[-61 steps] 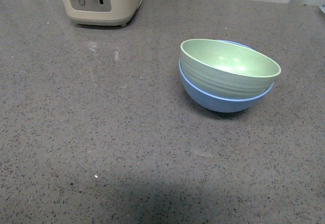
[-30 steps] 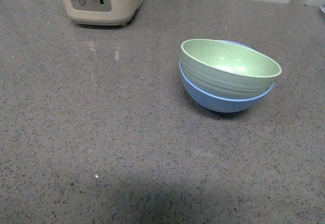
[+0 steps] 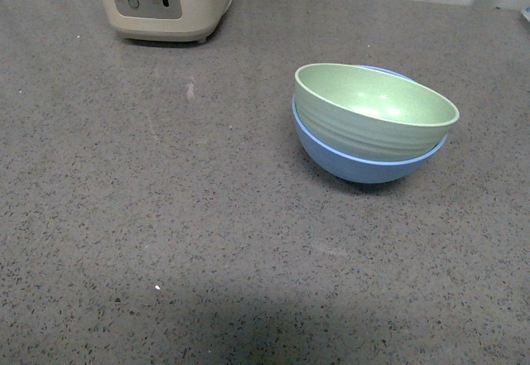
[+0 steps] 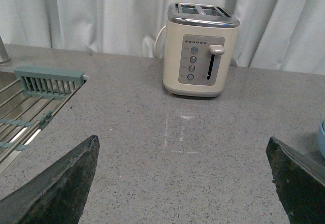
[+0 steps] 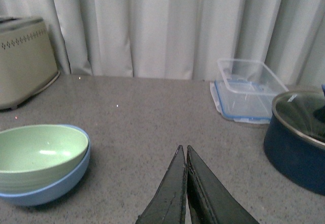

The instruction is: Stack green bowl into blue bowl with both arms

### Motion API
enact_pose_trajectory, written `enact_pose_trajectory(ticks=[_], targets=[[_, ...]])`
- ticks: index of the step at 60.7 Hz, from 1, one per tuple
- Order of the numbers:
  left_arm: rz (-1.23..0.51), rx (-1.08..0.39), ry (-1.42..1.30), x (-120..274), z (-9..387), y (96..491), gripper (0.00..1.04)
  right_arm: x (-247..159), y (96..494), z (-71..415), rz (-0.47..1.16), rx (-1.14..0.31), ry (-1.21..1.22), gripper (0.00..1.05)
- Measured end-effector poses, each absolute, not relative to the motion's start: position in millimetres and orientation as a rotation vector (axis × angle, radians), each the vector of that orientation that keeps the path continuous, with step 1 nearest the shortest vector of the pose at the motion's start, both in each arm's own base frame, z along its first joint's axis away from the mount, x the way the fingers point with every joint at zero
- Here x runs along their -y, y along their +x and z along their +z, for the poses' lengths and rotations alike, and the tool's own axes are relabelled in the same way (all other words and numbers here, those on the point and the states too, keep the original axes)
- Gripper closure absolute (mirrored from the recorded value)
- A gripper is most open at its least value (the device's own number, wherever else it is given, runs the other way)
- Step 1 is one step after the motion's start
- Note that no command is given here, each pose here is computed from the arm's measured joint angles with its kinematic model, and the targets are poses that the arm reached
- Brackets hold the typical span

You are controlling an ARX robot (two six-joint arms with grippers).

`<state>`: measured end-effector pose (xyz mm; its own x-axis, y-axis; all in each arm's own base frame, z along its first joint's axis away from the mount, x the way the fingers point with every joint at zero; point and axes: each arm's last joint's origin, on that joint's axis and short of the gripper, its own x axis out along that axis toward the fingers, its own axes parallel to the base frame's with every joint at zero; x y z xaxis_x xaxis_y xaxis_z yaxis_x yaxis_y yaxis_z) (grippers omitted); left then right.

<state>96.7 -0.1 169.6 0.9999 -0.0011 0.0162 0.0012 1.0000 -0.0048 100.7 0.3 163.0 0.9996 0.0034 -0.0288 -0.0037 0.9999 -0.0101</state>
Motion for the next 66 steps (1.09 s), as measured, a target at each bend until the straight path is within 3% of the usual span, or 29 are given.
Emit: enact_pose_trajectory(ticks=[8,10,16,37,66], targets=[[-0.002,0.016,-0.005,0.2,169.6,96.7,0.06,-0.3,97.6,165.5,0.005,0.006,-0.011,1.03],[-0.002,0.016,-0.005,0.1,169.6,96.7,0.06,-0.3,97.6,165.5,0.004,0.006,-0.011,0.99],[-0.002,0.016,-0.005,0.2,169.6,96.7,0.06,-0.2,97.8,164.9,0.003,-0.001,-0.010,0.83],[-0.002,0.016,-0.005,0.1,169.6,96.7,0.06,-0.2,97.7,164.9,0.003,0.000,-0.009,0.07],[-0.002,0.016,-0.005,0.1,169.6,96.7,0.06,-0.2,97.6,165.0,0.003,0.001,-0.009,0.09]])
